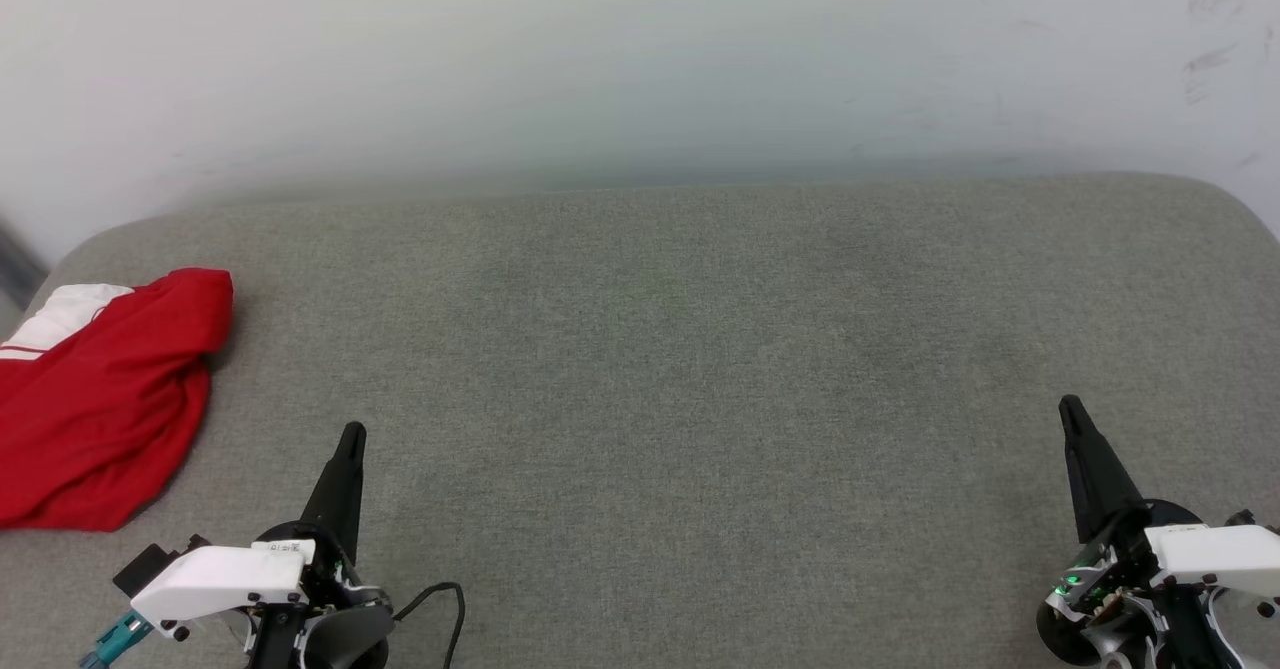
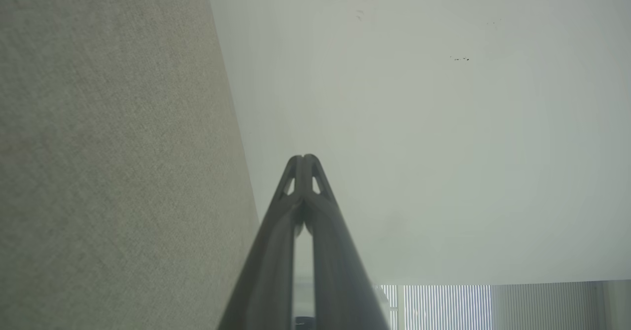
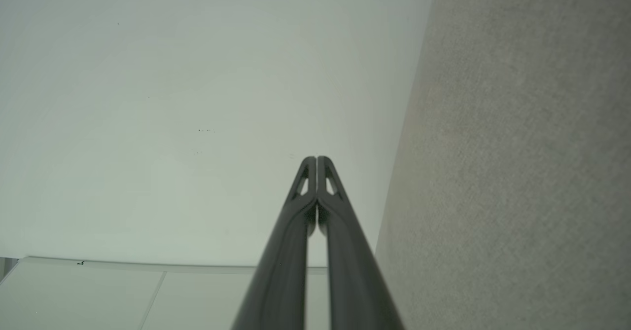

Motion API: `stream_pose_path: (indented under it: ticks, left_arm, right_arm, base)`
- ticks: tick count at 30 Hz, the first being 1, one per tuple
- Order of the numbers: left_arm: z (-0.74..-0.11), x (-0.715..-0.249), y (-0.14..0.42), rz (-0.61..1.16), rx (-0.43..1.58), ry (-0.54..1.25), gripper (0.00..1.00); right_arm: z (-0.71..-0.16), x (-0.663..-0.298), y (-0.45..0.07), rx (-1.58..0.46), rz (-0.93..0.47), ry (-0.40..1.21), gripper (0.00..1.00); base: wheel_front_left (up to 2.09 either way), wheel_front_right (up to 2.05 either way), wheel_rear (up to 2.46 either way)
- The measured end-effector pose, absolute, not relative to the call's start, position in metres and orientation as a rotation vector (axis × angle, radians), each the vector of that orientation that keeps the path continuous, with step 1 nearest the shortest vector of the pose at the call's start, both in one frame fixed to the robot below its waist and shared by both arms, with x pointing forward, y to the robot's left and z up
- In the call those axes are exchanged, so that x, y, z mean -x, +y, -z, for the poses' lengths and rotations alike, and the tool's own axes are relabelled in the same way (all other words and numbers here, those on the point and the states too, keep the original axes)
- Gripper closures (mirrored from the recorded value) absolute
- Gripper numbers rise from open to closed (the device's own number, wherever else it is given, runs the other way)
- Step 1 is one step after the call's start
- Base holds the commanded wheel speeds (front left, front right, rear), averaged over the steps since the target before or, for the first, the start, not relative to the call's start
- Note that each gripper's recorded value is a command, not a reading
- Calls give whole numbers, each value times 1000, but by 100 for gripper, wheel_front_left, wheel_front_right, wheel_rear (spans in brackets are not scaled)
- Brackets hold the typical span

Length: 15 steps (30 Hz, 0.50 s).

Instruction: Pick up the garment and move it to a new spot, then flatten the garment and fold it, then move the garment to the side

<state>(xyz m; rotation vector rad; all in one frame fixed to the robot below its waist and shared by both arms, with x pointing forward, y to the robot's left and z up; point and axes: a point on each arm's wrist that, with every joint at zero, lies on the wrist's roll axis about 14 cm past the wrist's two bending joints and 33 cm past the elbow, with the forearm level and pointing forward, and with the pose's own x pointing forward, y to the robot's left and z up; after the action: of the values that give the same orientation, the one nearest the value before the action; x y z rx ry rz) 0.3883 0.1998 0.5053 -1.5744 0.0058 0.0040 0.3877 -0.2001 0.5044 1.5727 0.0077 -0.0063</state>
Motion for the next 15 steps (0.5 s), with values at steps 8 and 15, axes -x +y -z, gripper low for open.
stream_pose_path:
  ticks: [8, 15]
  left_arm:
    - [-505, -388, 200, -4, 1574, 6, 100]
    - [-505, -388, 200, -4, 1574, 6, 100]
  right_arm:
    - [-504, -388, -200, -1573, 6, 8, 100]
    - [-504, -388, -200, -1573, 6, 8, 100]
  base:
    - [0, 0, 0]
    - [0, 0, 0]
